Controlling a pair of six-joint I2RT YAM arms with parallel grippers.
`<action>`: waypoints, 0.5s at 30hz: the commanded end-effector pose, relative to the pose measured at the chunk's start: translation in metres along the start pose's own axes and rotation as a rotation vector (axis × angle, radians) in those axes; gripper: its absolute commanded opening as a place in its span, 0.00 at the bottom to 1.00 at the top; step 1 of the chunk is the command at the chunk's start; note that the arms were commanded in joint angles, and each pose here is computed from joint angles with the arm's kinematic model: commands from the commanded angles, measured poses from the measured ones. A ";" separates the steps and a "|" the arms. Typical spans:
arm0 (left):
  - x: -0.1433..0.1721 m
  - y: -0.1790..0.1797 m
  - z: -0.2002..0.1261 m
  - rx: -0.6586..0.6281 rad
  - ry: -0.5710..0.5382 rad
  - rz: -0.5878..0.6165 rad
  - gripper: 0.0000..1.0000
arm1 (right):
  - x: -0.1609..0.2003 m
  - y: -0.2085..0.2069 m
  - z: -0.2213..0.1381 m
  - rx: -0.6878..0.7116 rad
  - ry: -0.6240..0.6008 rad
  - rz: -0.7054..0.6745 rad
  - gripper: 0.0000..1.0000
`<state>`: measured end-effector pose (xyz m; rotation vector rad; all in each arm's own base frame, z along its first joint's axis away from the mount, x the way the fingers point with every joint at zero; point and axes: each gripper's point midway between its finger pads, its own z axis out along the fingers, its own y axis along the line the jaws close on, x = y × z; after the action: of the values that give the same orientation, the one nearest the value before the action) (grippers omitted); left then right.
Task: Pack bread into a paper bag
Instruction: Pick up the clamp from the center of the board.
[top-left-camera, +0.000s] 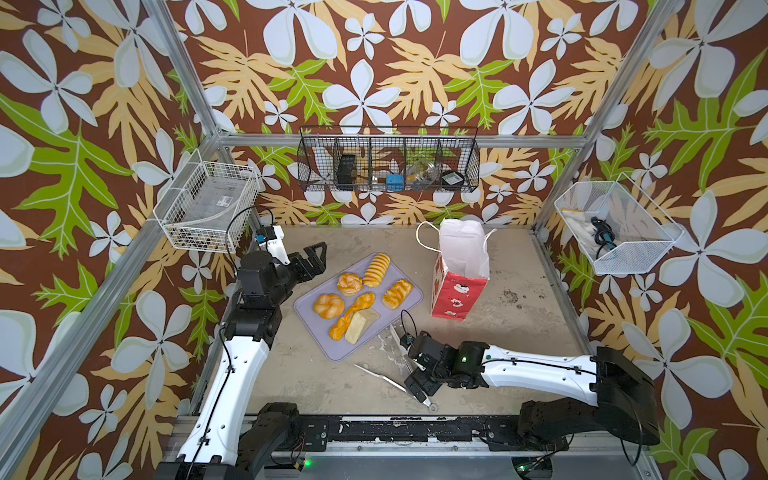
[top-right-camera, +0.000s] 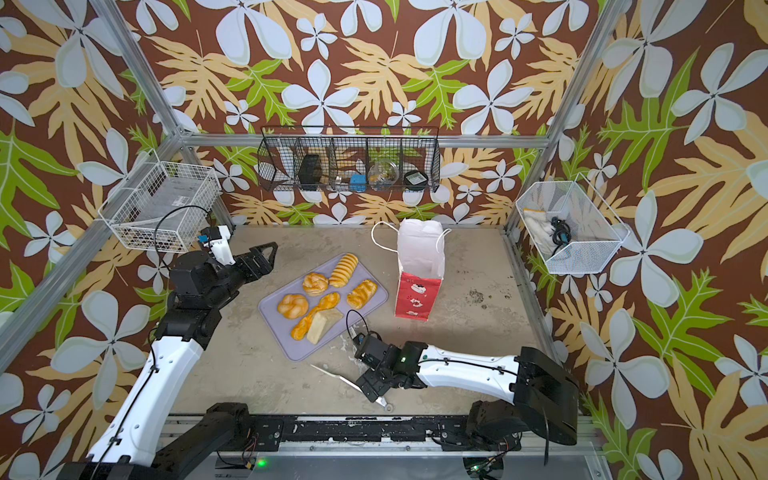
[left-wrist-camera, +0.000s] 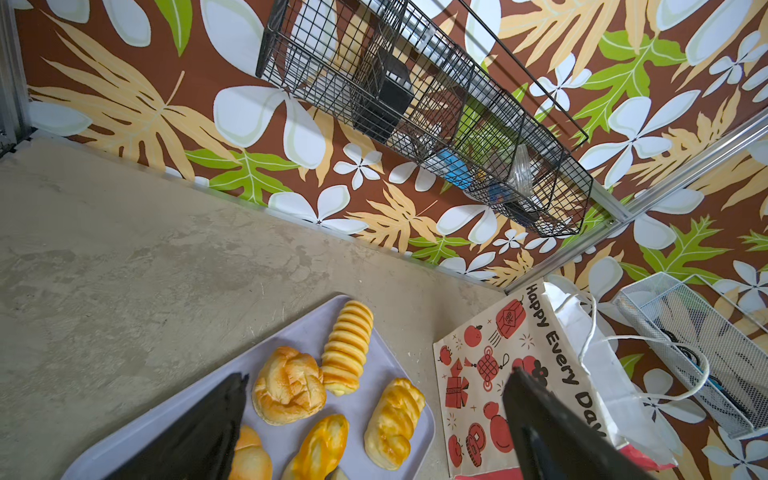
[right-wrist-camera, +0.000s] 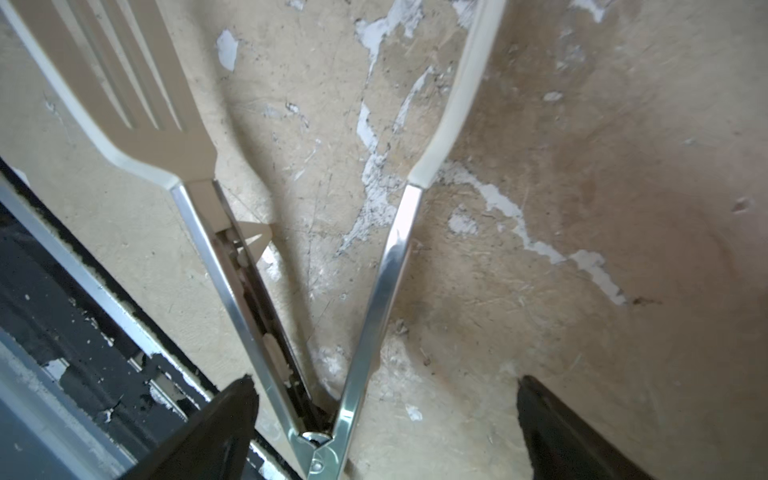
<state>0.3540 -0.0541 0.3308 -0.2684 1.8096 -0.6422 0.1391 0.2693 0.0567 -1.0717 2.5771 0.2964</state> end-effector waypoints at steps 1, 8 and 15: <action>-0.002 -0.003 0.001 0.017 0.000 0.006 1.00 | -0.002 0.021 0.000 -0.082 -0.012 -0.054 1.00; 0.004 0.000 0.006 0.019 0.011 -0.015 1.00 | 0.004 0.030 0.020 -0.115 0.024 -0.089 1.00; 0.008 0.008 0.005 -0.010 0.007 -0.023 1.00 | 0.000 0.013 0.052 0.014 0.049 -0.099 0.27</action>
<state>0.3564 -0.0563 0.3137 -0.2930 1.8456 -0.6676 0.1315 0.2921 0.0147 -1.2376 2.5713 0.2788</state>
